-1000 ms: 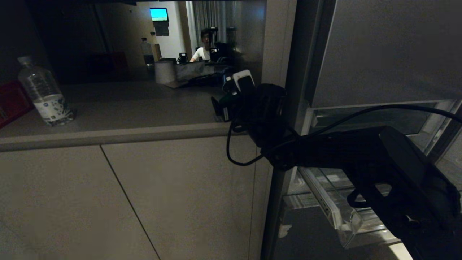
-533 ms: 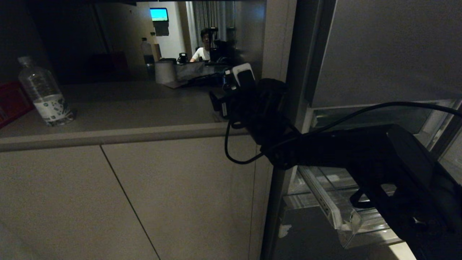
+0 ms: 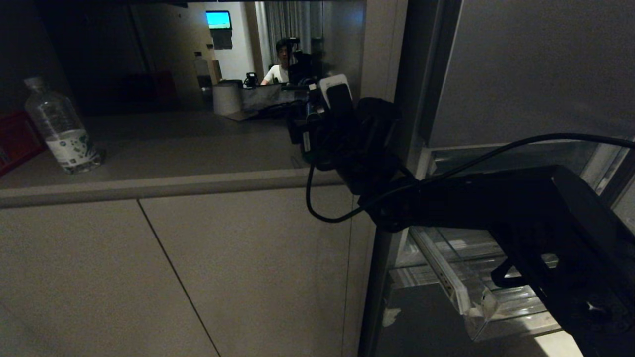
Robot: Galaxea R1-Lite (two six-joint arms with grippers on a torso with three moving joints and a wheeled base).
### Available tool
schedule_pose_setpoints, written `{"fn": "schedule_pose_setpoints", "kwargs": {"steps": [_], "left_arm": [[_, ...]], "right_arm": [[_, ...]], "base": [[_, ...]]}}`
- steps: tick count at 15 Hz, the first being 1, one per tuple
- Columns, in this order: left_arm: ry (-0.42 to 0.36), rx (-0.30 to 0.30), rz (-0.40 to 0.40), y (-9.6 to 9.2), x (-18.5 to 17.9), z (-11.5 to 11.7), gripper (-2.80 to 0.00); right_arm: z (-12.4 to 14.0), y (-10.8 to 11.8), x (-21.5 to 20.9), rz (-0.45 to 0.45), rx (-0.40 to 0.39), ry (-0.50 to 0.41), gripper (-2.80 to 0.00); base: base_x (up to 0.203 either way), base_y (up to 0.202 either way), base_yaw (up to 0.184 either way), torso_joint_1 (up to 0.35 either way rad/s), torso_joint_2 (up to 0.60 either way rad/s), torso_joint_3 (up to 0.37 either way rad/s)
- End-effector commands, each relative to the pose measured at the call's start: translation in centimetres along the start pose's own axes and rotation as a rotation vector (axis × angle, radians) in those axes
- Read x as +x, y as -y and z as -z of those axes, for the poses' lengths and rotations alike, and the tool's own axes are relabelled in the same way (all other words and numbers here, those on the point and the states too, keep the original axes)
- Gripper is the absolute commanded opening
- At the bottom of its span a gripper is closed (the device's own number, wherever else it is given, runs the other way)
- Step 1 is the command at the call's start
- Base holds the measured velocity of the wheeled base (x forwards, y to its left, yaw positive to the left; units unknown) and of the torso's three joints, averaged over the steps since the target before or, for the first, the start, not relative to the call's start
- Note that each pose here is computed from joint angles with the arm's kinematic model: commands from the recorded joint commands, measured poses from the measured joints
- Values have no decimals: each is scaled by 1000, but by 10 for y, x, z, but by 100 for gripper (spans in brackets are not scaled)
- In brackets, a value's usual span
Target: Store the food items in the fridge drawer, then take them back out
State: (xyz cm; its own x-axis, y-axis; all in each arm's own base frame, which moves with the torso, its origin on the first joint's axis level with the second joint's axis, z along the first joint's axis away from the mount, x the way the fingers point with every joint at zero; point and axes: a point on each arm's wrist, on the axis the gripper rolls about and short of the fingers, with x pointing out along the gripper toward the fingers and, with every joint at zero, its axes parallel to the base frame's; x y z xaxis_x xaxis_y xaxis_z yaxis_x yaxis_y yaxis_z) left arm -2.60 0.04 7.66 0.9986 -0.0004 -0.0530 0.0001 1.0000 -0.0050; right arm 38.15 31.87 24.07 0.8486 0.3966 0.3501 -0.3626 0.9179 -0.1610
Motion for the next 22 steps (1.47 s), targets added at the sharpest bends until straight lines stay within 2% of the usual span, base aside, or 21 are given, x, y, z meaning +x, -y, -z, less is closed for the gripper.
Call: {"fn": "schedule_pose_setpoints", "kwargs": {"steps": [1, 3, 7, 8, 9, 12, 16, 17, 22], "left_arm": [[-1, -1, 1, 0, 0, 0, -280], [-1, -1, 0, 0, 0, 0, -280], [-1, -1, 0, 0, 0, 0, -280], [-1, -1, 0, 0, 0, 0, -280], [-1, -1, 0, 0, 0, 0, -280], [-1, -1, 0, 0, 0, 0, -280], [-1, -1, 0, 0, 0, 0, -280], [-1, -1, 0, 0, 0, 0, -280], [-1, -1, 0, 0, 0, 0, -280]], "right_arm": [[-14, 0, -10, -1, 0, -1, 0], [-21, 3, -17, -5, -2, -11, 0], [-36, 13, -49, -39, -8, -97, 0], [-38, 17, -57, -47, 10, -130, 0], [-39, 19, -62, -51, 66, -162, 0], [-32, 18, -63, -108, 127, -206, 0], [-14, 15, -58, -143, 129, -249, 0], [-9, 14, -57, -175, 141, -259, 0], [6, 13, -43, -210, 206, -292, 0]], "base": [[0, 0, 0, 0, 0, 0], [0, 0, 0, 0, 0, 0], [0, 0, 0, 0, 0, 0], [0, 0, 0, 0, 0, 0], [0, 0, 0, 0, 0, 0], [0, 0, 0, 0, 0, 0], [0, 0, 0, 0, 0, 0], [0, 0, 0, 0, 0, 0], [0, 0, 0, 0, 0, 0]]}}
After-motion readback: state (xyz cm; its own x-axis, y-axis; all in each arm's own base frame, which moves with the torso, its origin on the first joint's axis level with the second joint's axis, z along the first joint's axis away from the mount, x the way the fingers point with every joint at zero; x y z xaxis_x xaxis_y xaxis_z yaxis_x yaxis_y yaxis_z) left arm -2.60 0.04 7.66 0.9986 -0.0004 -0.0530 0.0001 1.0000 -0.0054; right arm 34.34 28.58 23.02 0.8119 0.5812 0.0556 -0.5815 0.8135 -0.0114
